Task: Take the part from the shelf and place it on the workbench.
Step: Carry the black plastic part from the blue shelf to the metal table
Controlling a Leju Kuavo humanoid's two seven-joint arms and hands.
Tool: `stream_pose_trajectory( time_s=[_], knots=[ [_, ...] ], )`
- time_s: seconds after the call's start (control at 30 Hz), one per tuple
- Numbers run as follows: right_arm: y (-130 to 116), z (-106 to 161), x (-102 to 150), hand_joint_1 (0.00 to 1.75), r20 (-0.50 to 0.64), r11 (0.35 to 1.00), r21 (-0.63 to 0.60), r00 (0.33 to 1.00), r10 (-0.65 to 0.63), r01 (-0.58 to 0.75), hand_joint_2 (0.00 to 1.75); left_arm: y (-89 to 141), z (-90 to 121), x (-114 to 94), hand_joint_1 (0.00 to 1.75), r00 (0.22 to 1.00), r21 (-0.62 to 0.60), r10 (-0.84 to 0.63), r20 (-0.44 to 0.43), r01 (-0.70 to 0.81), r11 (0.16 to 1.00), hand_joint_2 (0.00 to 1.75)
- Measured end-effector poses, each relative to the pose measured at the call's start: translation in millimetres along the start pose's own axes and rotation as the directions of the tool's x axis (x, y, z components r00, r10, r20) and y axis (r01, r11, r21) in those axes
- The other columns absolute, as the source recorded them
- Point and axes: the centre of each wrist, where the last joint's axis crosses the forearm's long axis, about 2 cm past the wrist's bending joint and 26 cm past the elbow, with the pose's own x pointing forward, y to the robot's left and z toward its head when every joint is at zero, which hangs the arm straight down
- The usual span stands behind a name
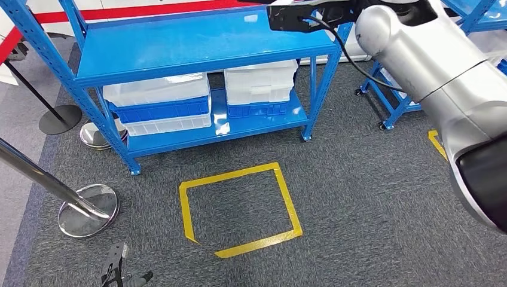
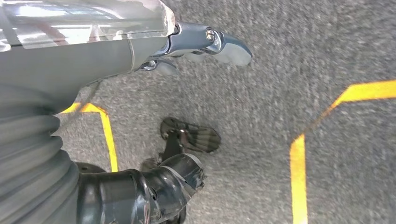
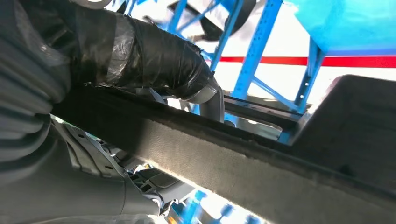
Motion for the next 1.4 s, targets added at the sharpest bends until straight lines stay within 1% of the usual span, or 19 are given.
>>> stream_pose_trajectory(
  time_s=[0.33, 0.7, 0.97, 1.17, 1.4],
  knots=[
    [-10, 1, -16, 1.75, -0.021, 0.994, -0.046, 0.995, -0.1, 0.099, 1.75, -2, 1, -2, 0.0, 1.0, 0.01, 0.0, -0.001, 0.0, 1.0, 1.75],
    [-10, 1, -25, 1.75, -0.039, 0.995, -0.056, 0.996, -0.085, 0.083, 1.75, 0, 0, 1, 0.0, 1.0, 0.02, -0.002, 0.008, 0.002, 1.0, 1.75],
    [-5, 1, -36, 1.75, -0.061, 0.995, -0.047, 0.994, -0.088, 0.085, 1.75, -1, 0, 0, 0.0, 1.0, 0.018, -0.002, 0.006, 0.002, 1.0, 1.75],
    [-4, 1, -36, 1.75, -0.059, 0.995, -0.046, 0.995, -0.086, 0.083, 1.75, -2, 0, 0, 0.0, 1.0, 0.018, -0.002, 0.005, 0.002, 1.0, 1.75],
    [-12, 2, -31, 1.75, -0.05, 0.997, -0.067, 0.997, -0.052, 0.048, 1.75, -2, 1, -2, 0.0, 1.0, 0.024, -0.002, 0.005, 0.002, 1.0, 1.75]
  ],
)
